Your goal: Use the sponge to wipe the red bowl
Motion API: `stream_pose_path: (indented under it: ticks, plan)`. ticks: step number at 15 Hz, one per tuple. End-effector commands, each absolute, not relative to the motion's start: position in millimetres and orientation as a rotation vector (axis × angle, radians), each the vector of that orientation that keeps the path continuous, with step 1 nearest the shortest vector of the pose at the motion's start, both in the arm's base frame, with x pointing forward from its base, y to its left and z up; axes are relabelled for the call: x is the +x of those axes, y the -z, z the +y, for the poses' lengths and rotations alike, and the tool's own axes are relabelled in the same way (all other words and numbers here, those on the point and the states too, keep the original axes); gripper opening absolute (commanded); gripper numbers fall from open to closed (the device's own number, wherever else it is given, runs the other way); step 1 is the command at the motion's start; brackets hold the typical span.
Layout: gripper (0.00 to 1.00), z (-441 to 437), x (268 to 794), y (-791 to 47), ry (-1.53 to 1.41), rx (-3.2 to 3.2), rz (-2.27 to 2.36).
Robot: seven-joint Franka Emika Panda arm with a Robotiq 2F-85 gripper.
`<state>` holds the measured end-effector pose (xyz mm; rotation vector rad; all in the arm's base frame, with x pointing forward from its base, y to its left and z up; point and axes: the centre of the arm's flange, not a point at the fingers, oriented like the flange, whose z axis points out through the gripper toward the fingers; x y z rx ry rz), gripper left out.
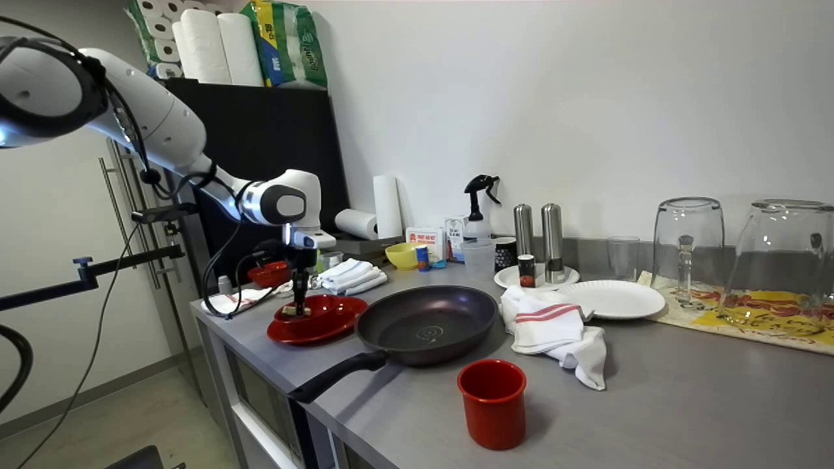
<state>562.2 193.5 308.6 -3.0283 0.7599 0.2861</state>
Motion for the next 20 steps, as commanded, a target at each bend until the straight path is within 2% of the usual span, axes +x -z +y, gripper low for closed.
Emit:
stream_pose_path:
  ticks: [1,8,20]
  plan:
    - [0.23,194,561,-324,-0.397,-3.023,0.705]
    - [0.23,191,552,-325,-0.608,-3.051,0.599]
    - [0.23,170,552,-309,-0.67,-3.133,0.557]
